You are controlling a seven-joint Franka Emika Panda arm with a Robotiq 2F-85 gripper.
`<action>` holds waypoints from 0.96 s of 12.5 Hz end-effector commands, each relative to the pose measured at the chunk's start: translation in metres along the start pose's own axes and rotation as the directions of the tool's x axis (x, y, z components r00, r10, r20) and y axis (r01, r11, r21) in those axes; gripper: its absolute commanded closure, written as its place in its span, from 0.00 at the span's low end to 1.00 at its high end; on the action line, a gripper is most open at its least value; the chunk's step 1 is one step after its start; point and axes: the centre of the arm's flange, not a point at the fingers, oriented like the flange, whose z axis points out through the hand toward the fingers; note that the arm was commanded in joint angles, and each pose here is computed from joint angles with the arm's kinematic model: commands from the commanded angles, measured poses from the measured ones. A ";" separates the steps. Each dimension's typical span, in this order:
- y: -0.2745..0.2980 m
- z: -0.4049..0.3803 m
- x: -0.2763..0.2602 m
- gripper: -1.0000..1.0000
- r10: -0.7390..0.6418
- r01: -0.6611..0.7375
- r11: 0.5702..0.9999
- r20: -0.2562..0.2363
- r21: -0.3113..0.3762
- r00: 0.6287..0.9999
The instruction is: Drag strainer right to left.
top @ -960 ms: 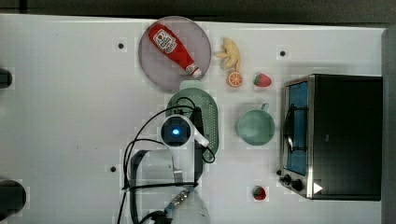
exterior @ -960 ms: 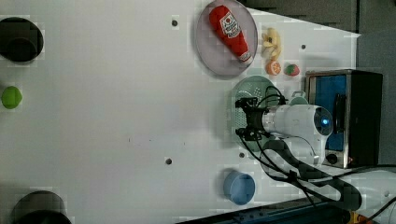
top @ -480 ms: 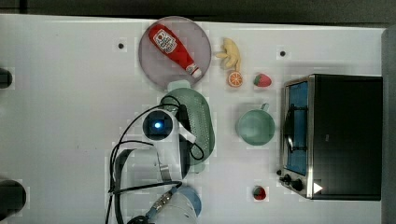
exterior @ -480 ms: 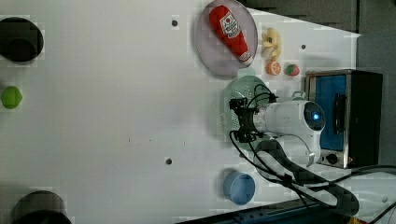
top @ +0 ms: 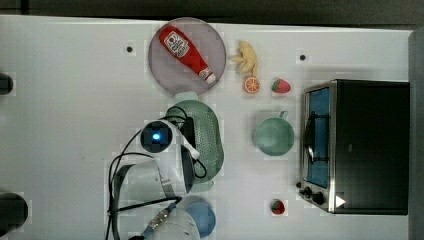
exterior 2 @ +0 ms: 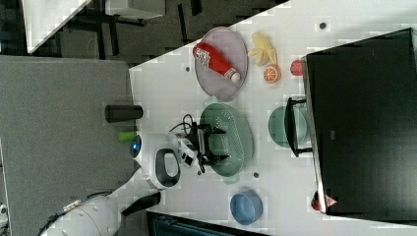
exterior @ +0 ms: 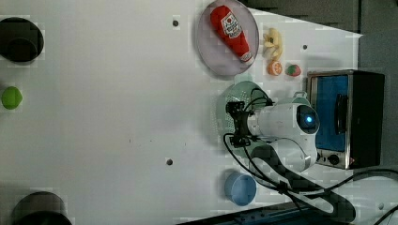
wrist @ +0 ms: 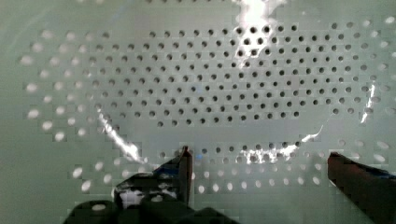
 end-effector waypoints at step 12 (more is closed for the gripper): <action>-0.006 -0.036 -0.142 0.00 0.089 -0.090 0.996 0.050 0.009 0.995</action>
